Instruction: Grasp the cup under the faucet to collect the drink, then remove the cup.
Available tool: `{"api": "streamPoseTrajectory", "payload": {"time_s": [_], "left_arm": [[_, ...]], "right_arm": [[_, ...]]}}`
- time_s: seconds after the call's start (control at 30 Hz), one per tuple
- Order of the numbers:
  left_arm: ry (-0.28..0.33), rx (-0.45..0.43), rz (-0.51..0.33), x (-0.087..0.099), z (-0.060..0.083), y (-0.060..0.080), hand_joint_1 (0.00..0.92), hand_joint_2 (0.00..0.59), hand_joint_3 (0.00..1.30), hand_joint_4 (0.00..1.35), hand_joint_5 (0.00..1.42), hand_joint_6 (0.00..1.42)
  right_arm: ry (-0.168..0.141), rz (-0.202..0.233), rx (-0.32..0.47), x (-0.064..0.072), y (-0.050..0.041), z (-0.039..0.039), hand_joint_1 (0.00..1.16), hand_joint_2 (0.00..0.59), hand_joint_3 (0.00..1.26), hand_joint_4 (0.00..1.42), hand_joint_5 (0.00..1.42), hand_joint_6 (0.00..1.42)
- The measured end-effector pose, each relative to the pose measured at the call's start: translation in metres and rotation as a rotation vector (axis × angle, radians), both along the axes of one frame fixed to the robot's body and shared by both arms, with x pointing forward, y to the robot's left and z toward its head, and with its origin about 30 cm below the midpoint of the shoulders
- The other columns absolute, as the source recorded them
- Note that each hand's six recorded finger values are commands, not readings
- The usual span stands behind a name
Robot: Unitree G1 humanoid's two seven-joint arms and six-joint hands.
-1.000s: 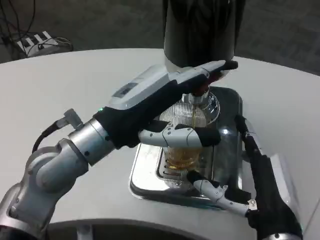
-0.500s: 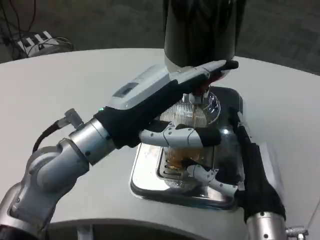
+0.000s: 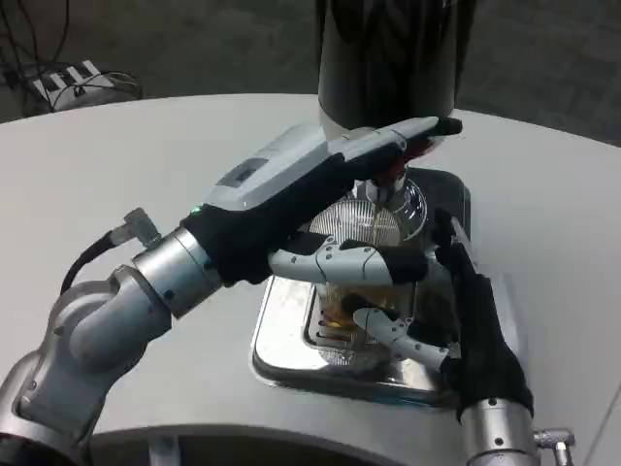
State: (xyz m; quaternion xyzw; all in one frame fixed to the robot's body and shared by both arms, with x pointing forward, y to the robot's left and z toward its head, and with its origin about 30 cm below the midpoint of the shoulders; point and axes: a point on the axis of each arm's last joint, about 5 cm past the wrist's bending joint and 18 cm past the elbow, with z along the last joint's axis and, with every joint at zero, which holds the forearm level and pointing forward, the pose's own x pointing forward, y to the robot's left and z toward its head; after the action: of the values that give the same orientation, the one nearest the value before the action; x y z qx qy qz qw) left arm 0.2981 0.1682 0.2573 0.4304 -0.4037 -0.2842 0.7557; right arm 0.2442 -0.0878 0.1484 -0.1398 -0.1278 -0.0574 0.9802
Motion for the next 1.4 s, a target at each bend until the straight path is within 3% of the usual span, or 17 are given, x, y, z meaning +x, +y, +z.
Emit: {"api": "streamPoseTrajectory", "payload": {"time_s": [0.2,0.57,0.7,1.4], "left_arm": [[-0.002,0.002,0.0,0.0,0.001,0.0,0.0,0.078,0.12,0.08,0.16,0.09],[-0.004,0.002,-0.002,0.001,0.001,0.0,0.0,0.078,0.12,0.09,0.17,0.1],[-0.004,0.002,-0.001,0.001,0.001,0.0,0.0,0.078,0.12,0.09,0.17,0.1],[-0.007,0.004,-0.002,0.002,0.002,0.001,0.0,0.078,0.12,0.09,0.17,0.1]], "right_arm": [[-0.02,0.01,0.005,0.004,0.0042,0.0042,0.89,0.158,0.07,0.09,0.09,0.18],[-0.017,0.042,0.027,0.013,0.0144,0.0074,0.9,0.174,0.08,0.1,0.1,0.19],[-0.032,0.047,0.033,0.016,0.017,0.0115,0.88,0.171,0.08,0.1,0.11,0.19],[-0.009,0.06,0.03,0.02,0.0223,0.0055,0.86,0.169,0.1,0.12,0.12,0.21]]}}
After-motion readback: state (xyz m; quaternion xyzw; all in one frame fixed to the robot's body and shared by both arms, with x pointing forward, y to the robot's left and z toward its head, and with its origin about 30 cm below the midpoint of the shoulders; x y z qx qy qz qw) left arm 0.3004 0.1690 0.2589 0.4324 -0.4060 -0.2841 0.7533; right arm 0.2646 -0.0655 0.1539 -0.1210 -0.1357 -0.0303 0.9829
